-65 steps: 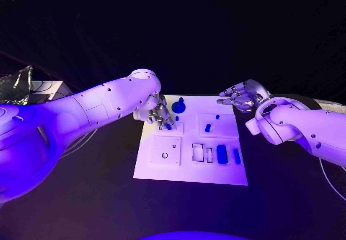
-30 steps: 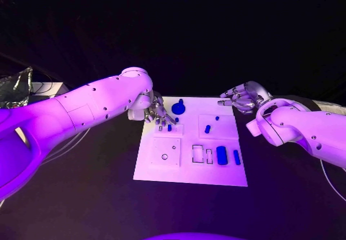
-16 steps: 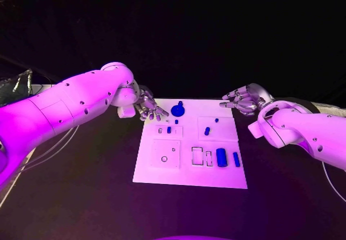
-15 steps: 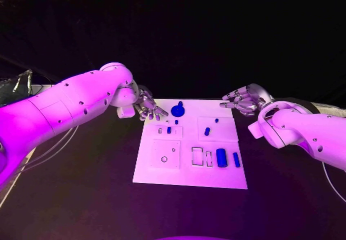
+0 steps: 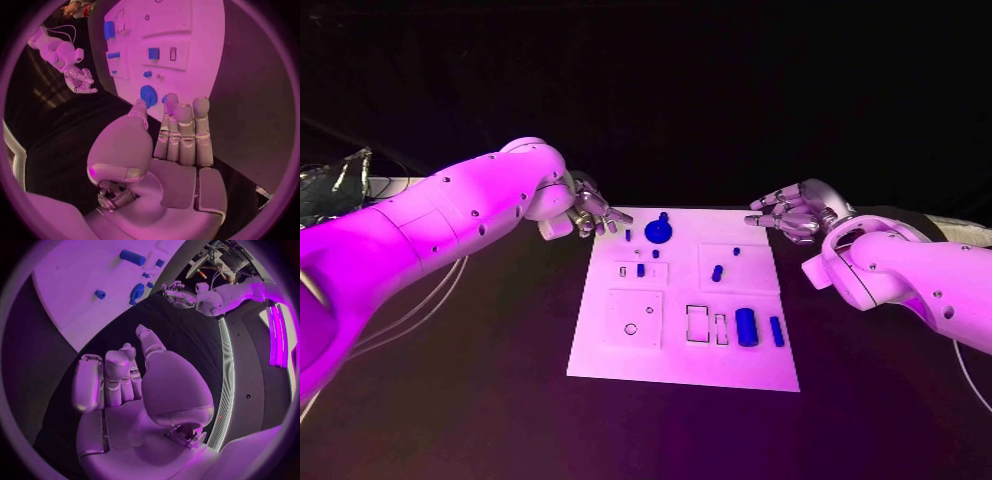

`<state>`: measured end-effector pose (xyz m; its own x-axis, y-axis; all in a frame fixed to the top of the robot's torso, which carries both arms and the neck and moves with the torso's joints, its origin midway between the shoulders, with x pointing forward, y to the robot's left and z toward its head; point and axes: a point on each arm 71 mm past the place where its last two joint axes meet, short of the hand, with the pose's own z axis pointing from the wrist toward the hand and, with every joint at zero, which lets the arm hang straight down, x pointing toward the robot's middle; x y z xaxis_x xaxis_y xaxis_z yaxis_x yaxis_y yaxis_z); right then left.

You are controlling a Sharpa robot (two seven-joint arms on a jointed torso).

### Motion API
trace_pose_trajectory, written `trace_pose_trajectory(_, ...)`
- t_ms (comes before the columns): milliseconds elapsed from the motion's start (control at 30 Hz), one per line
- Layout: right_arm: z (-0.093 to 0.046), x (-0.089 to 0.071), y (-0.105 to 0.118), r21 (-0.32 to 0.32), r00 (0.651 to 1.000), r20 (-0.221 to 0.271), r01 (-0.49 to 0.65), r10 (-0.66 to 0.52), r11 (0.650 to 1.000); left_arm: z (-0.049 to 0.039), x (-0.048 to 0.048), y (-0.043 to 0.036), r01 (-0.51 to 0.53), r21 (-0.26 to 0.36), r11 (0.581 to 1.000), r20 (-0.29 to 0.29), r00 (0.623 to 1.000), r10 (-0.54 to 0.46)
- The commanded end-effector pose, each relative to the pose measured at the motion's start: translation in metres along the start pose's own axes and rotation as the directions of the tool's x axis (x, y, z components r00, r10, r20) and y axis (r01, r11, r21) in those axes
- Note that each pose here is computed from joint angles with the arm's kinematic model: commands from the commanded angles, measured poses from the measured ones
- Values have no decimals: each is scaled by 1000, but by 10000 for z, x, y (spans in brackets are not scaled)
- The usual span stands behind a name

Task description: Assemble the parts on the task board

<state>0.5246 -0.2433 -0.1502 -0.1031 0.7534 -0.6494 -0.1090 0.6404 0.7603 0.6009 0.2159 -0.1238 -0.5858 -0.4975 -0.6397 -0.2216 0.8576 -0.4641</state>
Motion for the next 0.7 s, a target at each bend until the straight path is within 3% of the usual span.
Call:
trace_pose_trajectory(33,-5,-25,39,-48,999,43,-22,24,999,41,-39,-63,19,60,998,96,995,-25)
trace_pose_trajectory(333,-16,-93,62,-84,992,118,-39,49,996,150,66,-95,-7,85,996,145,989,-6)
trace_pose_trajectory(700,-12,-108,63,-87,990,131,-42,53,995,195,133,-96,-70,49,996,157,986,61)
